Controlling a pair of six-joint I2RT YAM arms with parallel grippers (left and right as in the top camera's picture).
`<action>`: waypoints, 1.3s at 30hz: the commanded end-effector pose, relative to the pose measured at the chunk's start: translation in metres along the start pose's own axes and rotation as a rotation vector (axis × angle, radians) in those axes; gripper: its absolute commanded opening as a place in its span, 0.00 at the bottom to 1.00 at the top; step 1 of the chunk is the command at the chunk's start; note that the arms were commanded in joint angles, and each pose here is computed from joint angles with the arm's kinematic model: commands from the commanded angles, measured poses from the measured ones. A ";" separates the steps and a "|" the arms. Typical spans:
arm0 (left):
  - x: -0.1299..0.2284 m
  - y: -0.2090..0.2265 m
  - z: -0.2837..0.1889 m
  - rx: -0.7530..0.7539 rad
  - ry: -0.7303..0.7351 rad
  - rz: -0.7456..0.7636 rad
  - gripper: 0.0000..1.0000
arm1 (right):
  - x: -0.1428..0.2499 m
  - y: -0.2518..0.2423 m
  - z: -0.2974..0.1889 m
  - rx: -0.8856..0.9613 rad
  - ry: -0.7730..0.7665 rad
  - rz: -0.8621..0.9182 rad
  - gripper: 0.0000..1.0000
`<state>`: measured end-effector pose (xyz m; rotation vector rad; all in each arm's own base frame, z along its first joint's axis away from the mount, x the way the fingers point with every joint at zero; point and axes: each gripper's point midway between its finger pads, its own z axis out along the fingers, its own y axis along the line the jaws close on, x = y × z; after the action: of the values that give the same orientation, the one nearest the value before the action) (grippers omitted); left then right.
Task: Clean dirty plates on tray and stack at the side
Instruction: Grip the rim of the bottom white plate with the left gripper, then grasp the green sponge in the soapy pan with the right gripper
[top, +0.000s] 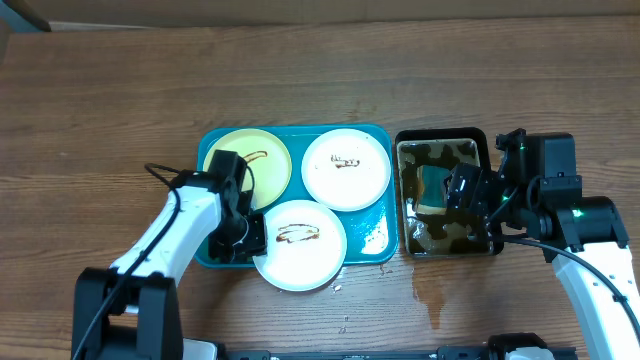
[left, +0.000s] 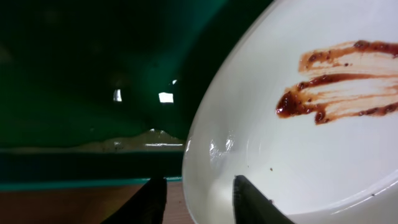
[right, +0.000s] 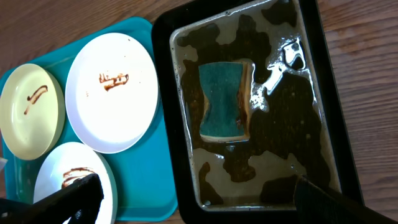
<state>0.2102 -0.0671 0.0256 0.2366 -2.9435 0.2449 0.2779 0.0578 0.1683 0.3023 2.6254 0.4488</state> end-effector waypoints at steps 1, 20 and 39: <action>-0.003 -0.007 0.005 0.003 0.022 0.026 0.33 | -0.011 0.006 -0.008 -0.019 -0.036 -0.009 1.00; -0.006 -0.005 0.012 -0.015 0.032 0.023 0.08 | -0.011 0.006 -0.008 -0.019 -0.036 -0.011 0.87; -0.010 -0.007 0.012 -0.006 0.015 0.027 0.05 | -0.051 0.014 0.033 0.112 0.009 -0.093 0.48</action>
<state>0.2154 -0.0738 0.0138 0.2032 -2.9236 0.2505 0.3310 0.0677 0.1835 0.2070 2.6170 0.3597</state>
